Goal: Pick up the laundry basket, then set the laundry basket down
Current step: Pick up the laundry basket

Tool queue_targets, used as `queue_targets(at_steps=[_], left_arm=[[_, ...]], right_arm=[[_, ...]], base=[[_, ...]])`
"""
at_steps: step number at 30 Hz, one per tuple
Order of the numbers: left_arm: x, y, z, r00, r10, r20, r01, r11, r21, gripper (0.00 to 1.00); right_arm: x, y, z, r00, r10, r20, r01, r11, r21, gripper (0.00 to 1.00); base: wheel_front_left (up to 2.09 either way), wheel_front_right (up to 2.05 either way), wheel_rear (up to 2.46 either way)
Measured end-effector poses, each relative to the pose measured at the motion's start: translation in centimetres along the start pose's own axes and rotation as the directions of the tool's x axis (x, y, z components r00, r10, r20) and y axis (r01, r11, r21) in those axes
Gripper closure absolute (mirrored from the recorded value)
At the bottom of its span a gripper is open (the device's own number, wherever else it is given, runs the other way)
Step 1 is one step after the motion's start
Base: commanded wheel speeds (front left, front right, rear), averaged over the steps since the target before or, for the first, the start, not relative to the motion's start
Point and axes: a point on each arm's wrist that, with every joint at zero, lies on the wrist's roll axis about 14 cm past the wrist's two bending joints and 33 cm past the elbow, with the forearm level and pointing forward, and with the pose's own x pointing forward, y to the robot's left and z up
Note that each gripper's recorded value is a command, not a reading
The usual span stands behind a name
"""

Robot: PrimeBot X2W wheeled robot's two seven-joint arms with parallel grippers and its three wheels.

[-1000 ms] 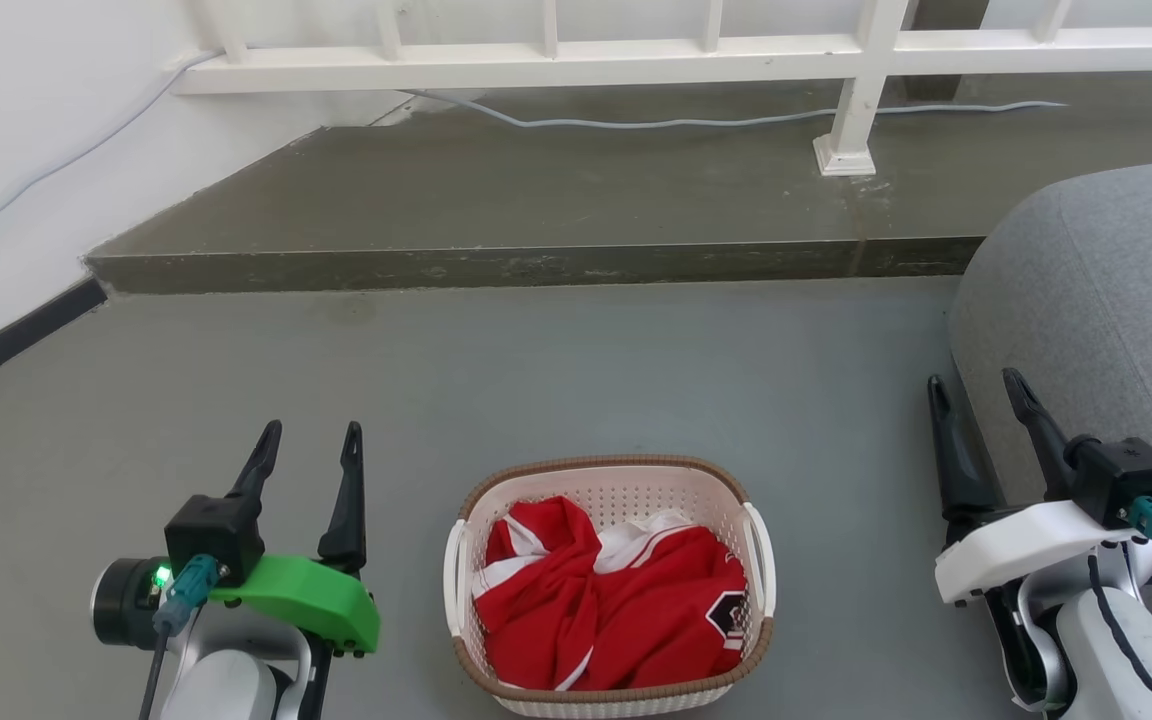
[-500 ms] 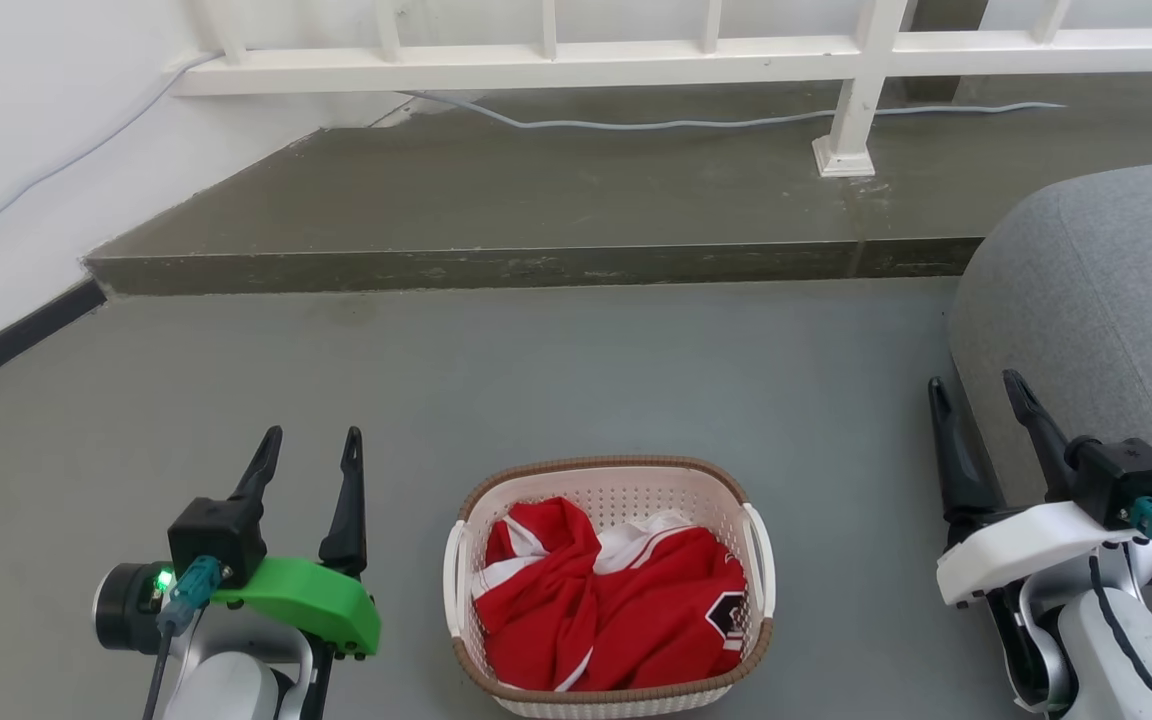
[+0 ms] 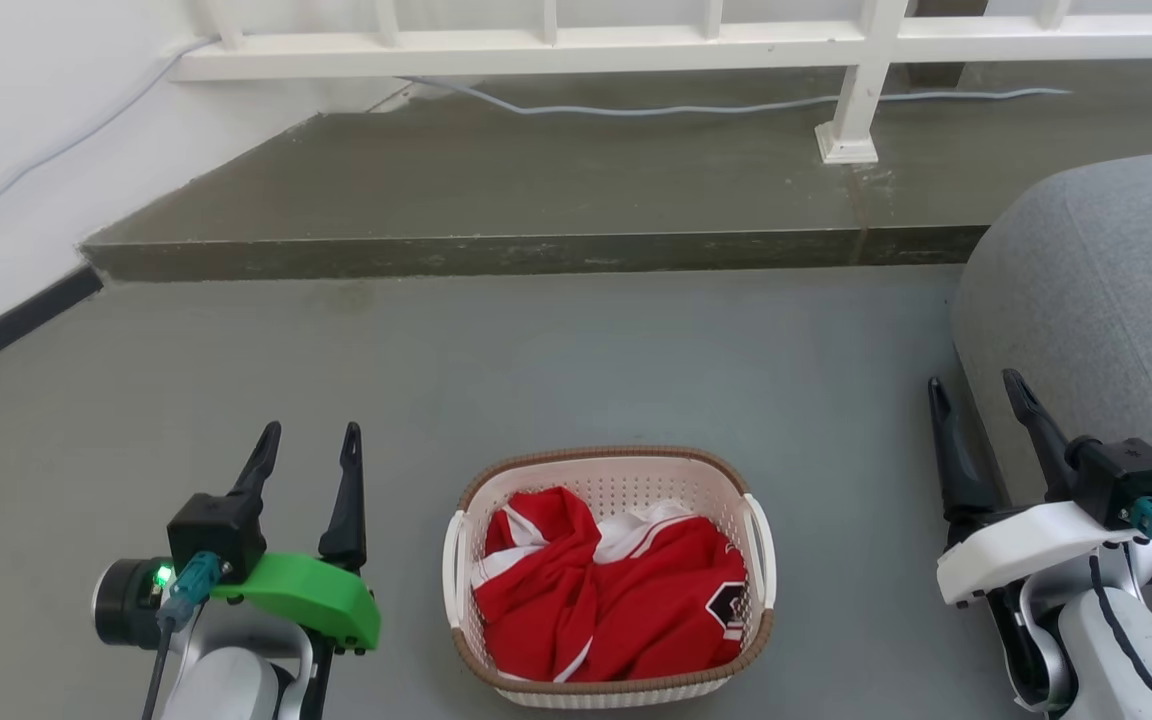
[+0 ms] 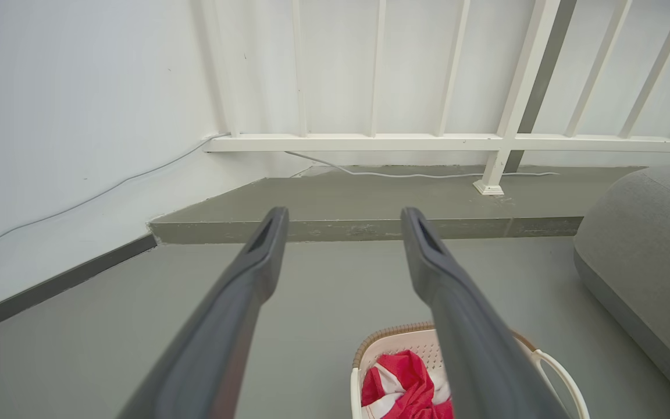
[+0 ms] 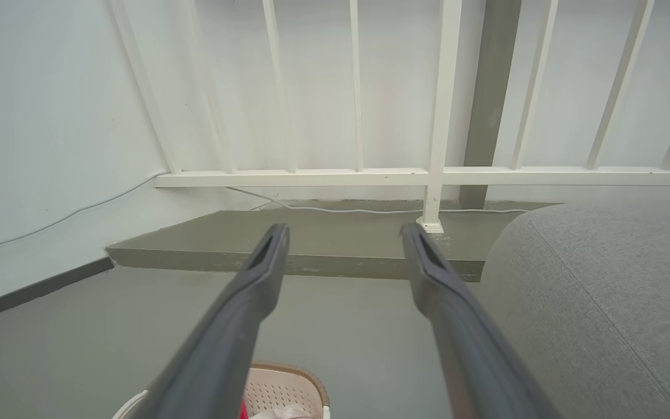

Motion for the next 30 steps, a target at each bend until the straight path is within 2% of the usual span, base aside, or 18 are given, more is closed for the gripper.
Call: queue_targets(at_steps=[18, 30], left_arm=[[3.0, -0.3, -1.2, 1.0, -0.016, -0.021, 0.015, 0.999, -0.031, 0.0], [6.2, 0.4, -4.5, 0.996, -0.013, -0.084, 0.009, 0.998, -0.057, 0.0]], right_arm=[[1.9, -0.2, -3.1, 0.997, -0.001, -0.081, 0.003, 1.0, 0.021, 0.0], [5.0, 0.0, -6.9, 0.987, 0.021, -0.157, -0.015, 0.999, 0.037, 0.0]], base=[[0.0, 0.0, 0.0], [0.0, 0.0, 0.0]])
